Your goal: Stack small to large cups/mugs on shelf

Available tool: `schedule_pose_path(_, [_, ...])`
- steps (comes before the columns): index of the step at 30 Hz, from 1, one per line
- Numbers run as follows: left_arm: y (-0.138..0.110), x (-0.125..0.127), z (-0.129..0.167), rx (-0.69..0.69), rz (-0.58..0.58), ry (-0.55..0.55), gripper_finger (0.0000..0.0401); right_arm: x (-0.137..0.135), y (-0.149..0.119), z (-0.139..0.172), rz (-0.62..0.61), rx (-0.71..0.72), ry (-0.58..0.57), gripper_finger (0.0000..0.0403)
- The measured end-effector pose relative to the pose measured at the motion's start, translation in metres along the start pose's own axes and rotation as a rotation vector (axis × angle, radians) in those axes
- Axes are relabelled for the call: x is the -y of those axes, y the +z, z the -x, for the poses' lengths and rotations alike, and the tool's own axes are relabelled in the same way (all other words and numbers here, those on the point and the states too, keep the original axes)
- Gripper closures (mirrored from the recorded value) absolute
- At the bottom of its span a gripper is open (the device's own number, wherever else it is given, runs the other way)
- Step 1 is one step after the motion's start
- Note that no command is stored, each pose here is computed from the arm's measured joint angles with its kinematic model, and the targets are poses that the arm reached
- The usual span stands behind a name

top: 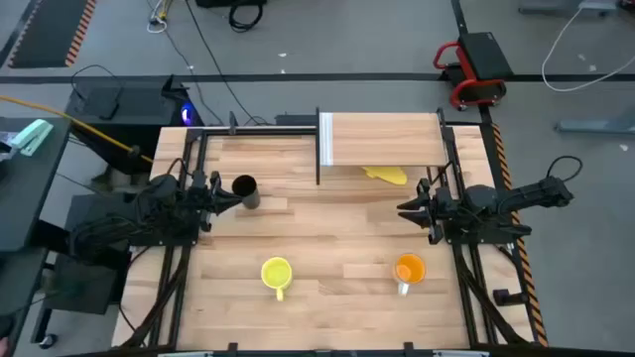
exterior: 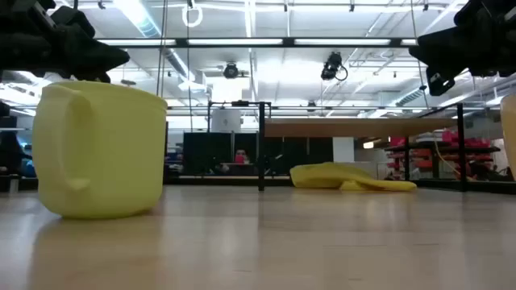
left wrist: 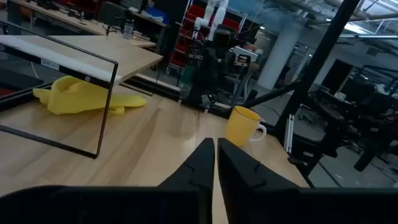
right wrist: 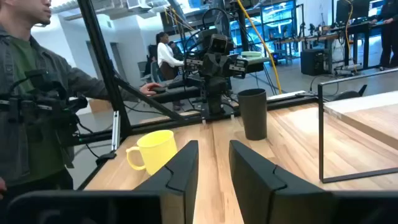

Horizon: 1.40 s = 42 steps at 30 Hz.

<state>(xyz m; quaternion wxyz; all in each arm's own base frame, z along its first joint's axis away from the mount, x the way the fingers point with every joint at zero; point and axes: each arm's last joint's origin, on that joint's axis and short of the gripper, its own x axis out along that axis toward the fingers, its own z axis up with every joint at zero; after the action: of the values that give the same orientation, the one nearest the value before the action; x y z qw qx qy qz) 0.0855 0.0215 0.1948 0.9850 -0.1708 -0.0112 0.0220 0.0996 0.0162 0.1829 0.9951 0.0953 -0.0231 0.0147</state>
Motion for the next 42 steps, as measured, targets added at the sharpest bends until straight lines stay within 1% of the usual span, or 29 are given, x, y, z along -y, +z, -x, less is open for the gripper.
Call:
schedule_pose_path(7, [0.0000, 0.0000, 0.0000, 0.000, 0.000, 0.000, 0.0365, 0.0000, 0.0000, 0.0000, 0.000, 0.000, 0.000, 0.0305])
schedule_pose_path(17, [0.0000, 0.0000, 0.0000, 0.000, 0.000, 0.000, 0.0376, 0.0000, 0.0000, 0.0000, 0.000, 0.000, 0.000, 0.0305])
schedule_pose_path(27, [0.0000, 0.0000, 0.0000, 0.000, 0.000, 0.000, 0.0365, 0.0001, -0.0001, 0.0000, 0.000, -0.001, 0.000, 0.0305])
schedule_pose_path(37, [0.0000, 0.0000, 0.0000, 0.000, 0.000, 0.000, 0.0376, 0.0000, 0.0000, 0.0000, 0.000, 0.000, 0.000, 0.0305])
schedule_pose_path(42, [0.0000, 0.0000, 0.0000, 0.000, 0.000, 0.000, 0.0371, 0.0000, 0.0000, 0.0000, 0.000, 0.000, 0.000, 0.0305])
